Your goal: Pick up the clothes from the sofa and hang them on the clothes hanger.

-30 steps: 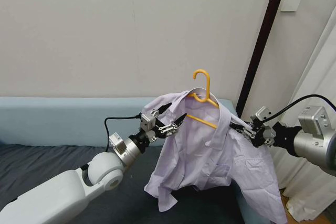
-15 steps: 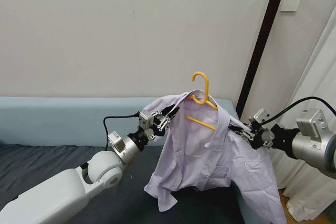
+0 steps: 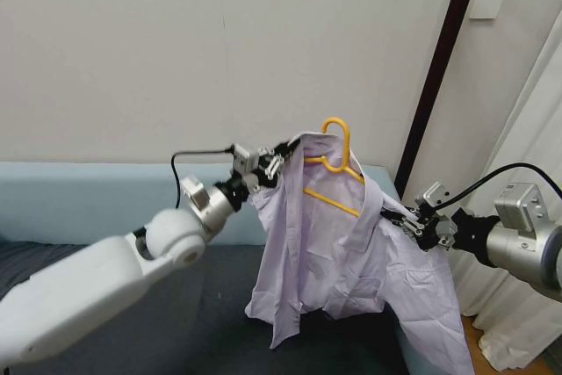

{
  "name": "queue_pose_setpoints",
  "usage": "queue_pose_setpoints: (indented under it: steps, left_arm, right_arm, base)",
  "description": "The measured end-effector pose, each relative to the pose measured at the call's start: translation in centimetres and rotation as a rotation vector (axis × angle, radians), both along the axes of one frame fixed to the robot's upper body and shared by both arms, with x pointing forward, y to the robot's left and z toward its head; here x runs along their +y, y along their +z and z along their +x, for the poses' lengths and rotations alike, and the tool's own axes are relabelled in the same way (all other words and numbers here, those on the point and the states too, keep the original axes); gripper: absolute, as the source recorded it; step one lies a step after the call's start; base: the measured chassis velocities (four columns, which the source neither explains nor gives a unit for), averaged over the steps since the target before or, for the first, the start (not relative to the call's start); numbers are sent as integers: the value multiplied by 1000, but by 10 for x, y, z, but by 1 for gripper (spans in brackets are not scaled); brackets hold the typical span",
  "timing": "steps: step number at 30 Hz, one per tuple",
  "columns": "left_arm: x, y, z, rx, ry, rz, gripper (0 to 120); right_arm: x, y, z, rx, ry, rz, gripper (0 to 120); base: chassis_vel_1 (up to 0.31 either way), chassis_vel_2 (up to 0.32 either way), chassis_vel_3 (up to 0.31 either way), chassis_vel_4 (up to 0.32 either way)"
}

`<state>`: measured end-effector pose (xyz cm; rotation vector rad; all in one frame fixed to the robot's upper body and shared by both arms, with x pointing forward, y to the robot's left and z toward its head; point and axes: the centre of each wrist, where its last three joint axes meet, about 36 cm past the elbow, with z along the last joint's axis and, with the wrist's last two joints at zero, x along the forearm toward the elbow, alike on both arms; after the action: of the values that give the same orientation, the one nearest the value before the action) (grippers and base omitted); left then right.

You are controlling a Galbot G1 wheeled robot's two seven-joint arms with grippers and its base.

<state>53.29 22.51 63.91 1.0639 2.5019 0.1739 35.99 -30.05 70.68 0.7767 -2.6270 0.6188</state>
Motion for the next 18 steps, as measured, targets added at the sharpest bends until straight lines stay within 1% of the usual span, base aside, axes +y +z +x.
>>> queue_pose_setpoints:
  steps: [3, 4, 5, 7, 8, 9, 12, 13, 16, 18]
  left_arm:
    - [13, 13, 3, -39, 13, 99, 0]
    - [13, 13, 3, -39, 13, 99, 0]
    - [14, 14, -1, -55, 7, 132, 0]
    - [6, 7, -13, -47, -30, 160, 0]
    - [0, 1, -21, -34, -53, 163, 0]
    - [0, 1, -21, -34, -53, 163, 0]
    - [-15, -18, -43, 6, -87, 160, 0]
    - [-18, -22, -48, 20, -82, 151, 0]
    - [-18, -28, -50, 35, -68, 143, 0]
    - [-15, -36, -48, 45, -36, 138, 0]
  right_arm:
    - [0, 1, 0, -2, -4, 5, 4]
    - [0, 1, 0, -2, -4, 5, 4]
    - [0, 2, 0, -3, -8, 10, 4]
    - [0, 7, 0, -5, -13, 16, 4]
    - [0, 9, -1, -7, -16, 16, 4]
    - [0, 9, -1, -7, -16, 16, 4]
    - [1, 14, -3, -6, -21, 19, 4]
    - [1, 15, -4, -5, -21, 19, 4]
    - [2, 16, -5, 0, -21, 19, 4]
    - [2, 19, -6, 9, -24, 21, 4]
  base:
    - [0, 0, 0, 0]
    - [0, 0, 0, 0]
    - [0, 0, 0, 0]
    - [0, 0, 0, 0]
    - [0, 0, 0, 0]
    - [0, 0, 0, 0]
    - [0, 0, 0, 0]
    - [0, 0, 0, 0]
    - [0, 0, 0, 0]
    - [0, 0, 0, 0]
